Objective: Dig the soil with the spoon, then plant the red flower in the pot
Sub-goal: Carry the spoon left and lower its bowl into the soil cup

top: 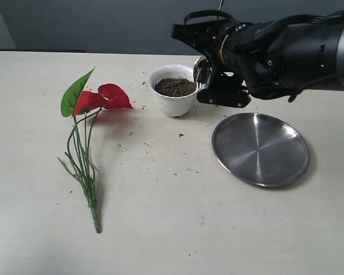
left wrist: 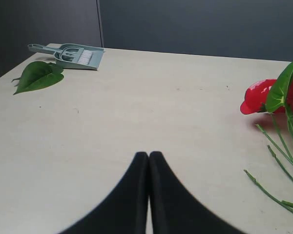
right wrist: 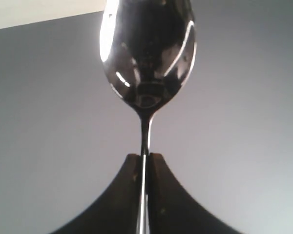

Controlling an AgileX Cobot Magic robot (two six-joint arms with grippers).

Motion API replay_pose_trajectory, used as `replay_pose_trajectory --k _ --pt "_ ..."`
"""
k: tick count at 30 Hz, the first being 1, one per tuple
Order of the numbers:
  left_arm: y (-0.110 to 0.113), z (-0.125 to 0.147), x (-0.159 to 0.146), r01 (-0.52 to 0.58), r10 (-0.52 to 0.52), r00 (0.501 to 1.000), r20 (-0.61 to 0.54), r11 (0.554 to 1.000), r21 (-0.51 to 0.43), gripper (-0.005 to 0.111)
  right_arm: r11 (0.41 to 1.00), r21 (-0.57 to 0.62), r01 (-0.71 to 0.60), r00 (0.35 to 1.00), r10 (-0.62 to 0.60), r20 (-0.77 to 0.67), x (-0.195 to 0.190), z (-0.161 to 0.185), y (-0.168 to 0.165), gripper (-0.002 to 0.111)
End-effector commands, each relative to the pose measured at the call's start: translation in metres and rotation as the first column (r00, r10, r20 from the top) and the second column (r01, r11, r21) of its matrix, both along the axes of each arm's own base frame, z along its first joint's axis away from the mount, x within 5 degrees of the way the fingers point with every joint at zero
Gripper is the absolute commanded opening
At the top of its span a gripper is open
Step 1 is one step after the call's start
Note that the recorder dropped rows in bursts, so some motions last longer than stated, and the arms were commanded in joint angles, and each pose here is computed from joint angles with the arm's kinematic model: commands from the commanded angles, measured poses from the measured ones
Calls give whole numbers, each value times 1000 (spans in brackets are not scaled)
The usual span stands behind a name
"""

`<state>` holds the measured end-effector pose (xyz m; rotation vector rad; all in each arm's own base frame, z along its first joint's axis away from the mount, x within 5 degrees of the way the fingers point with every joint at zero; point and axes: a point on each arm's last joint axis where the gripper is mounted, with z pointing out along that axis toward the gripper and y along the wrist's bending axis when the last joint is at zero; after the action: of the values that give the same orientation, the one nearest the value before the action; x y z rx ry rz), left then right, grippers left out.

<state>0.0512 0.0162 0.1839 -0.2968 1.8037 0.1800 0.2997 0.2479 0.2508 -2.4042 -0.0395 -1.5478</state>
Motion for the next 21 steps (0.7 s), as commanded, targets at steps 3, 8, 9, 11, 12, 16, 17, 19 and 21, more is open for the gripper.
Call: replay_pose_trajectory --k 3,8,9,11,12,16,17,19,21 --pt "-1 -1 0 8 -8 1000 8 1000 -8 0 998 1 -63 998 63 30 21 3 27 -1" --pt "-1 -1 0 8 -8 1000 8 1000 -8 0 994 -34 -102 995 103 13 34 -14 45 -1" --pt "-1 -1 0 8 -8 1000 8 1000 -8 0 993 -39 -107 994 108 11 35 -17 48 -1" --pt "-1 -1 0 8 -8 1000 8 1000 -8 0 992 -59 -113 994 113 7 39 -24 51 -1" --pt "-1 -1 0 8 -8 1000 8 1000 -8 0 992 -63 -113 994 113 1 40 -28 53 -1" --pt "-1 -1 0 8 -8 1000 8 1000 -8 0 991 -72 -110 994 110 -6 46 -38 59 -1" --pt "-1 -1 0 8 -8 1000 8 1000 -8 0 991 -70 -110 994 110 -4 48 -39 61 -1" --pt "-1 -1 0 8 -8 1000 8 1000 -8 0 992 -66 -104 994 105 4 53 -39 64 -1" --pt "-1 -1 0 8 -8 1000 8 1000 -8 0 993 -61 -100 995 101 10 58 -41 67 -1"
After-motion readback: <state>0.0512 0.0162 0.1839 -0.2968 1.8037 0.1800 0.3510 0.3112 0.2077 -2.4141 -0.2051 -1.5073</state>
